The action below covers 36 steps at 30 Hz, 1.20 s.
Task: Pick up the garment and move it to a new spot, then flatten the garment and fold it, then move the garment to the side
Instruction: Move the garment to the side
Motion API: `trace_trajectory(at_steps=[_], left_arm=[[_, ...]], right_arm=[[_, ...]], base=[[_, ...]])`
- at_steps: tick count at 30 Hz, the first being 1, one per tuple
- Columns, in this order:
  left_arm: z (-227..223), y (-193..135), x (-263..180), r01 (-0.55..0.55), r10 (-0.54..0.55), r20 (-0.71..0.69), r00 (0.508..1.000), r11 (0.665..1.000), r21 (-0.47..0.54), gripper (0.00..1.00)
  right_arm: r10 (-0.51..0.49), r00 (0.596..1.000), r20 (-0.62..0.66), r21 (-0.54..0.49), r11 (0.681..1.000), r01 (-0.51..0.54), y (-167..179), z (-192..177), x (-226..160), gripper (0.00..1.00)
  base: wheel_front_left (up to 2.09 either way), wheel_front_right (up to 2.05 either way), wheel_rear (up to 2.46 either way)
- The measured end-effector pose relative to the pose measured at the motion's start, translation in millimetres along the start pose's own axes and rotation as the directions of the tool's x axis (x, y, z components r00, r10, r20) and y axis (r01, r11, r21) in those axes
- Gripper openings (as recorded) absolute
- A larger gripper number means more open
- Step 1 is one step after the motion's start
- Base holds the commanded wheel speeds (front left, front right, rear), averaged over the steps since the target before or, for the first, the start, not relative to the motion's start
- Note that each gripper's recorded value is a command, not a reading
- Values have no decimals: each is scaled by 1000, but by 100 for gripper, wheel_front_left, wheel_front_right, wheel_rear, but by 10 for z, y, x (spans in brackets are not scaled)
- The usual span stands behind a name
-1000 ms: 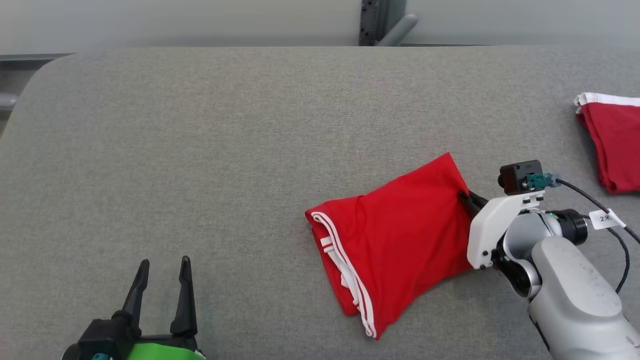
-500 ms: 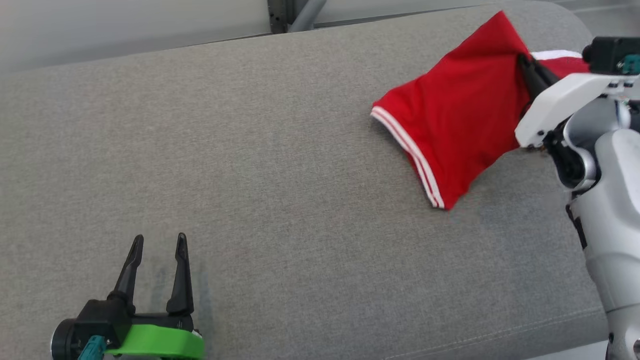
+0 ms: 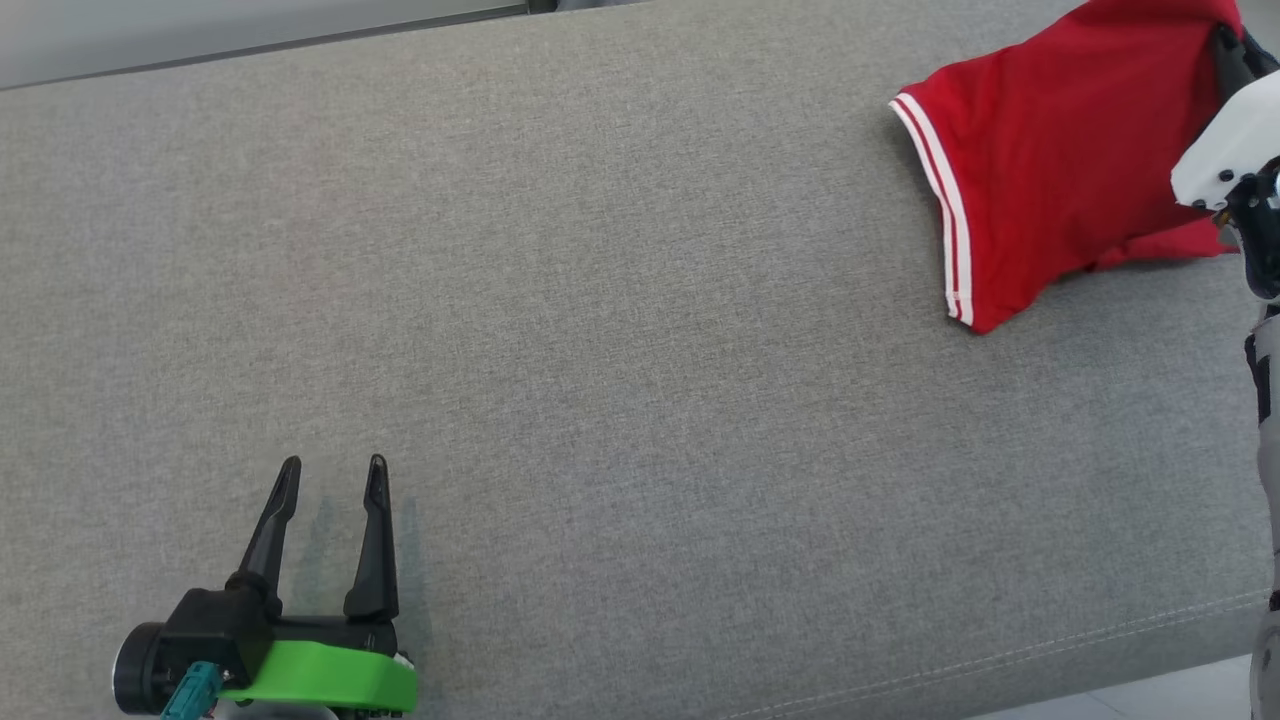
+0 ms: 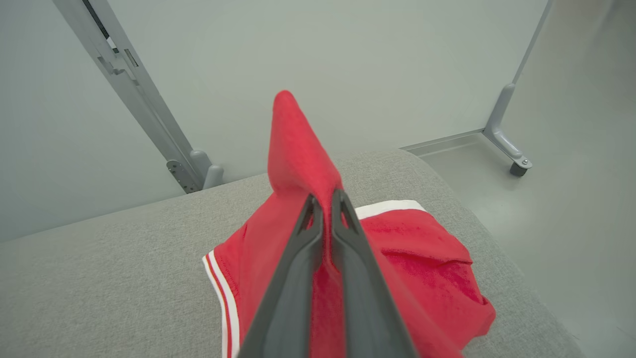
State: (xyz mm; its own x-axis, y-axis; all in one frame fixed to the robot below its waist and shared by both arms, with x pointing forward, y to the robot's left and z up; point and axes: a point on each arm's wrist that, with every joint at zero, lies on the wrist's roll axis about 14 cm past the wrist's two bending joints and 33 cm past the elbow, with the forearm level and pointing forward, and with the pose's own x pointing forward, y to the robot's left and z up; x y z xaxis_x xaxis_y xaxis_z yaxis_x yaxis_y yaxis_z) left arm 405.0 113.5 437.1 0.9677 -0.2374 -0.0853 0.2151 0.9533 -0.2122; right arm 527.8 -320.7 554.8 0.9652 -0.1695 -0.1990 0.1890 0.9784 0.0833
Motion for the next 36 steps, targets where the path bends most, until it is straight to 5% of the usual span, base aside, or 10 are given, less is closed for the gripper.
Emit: trace_trajectory(at_steps=[5,6,7,8,14,23,36], left_arm=[[-12,77,-19,-23,23,-4,1000,1000,2,100],[-6,95,-17,-28,28,-2,1000,1000,3,100],[1,115,-18,-34,34,0,999,999,5,100],[3,137,-24,-40,40,1,999,999,6,100],[17,215,-61,-64,64,3,998,998,11,100],[128,353,-258,-120,119,28,992,993,9,100],[270,530,-791,-227,227,70,971,974,-15,100]], right_arm=[[-59,998,-18,-1,998,59,-160,-18,90,0],[-70,997,-14,-11,997,70,-192,-4,104,19],[-83,997,-5,-18,996,83,-225,10,115,86],[-95,995,-8,-17,995,95,-258,-2,123,100],[-132,988,81,-98,985,140,-337,108,110,100],[-21,948,319,-111,992,59,-57,232,-324,100],[134,953,272,-11,991,-137,643,-773,-1299,100]], base=[[0,0,0],[0,0,0],[0,0,0],[0,0,0],[0,0,0],[0,0,0],[0,0,0]])
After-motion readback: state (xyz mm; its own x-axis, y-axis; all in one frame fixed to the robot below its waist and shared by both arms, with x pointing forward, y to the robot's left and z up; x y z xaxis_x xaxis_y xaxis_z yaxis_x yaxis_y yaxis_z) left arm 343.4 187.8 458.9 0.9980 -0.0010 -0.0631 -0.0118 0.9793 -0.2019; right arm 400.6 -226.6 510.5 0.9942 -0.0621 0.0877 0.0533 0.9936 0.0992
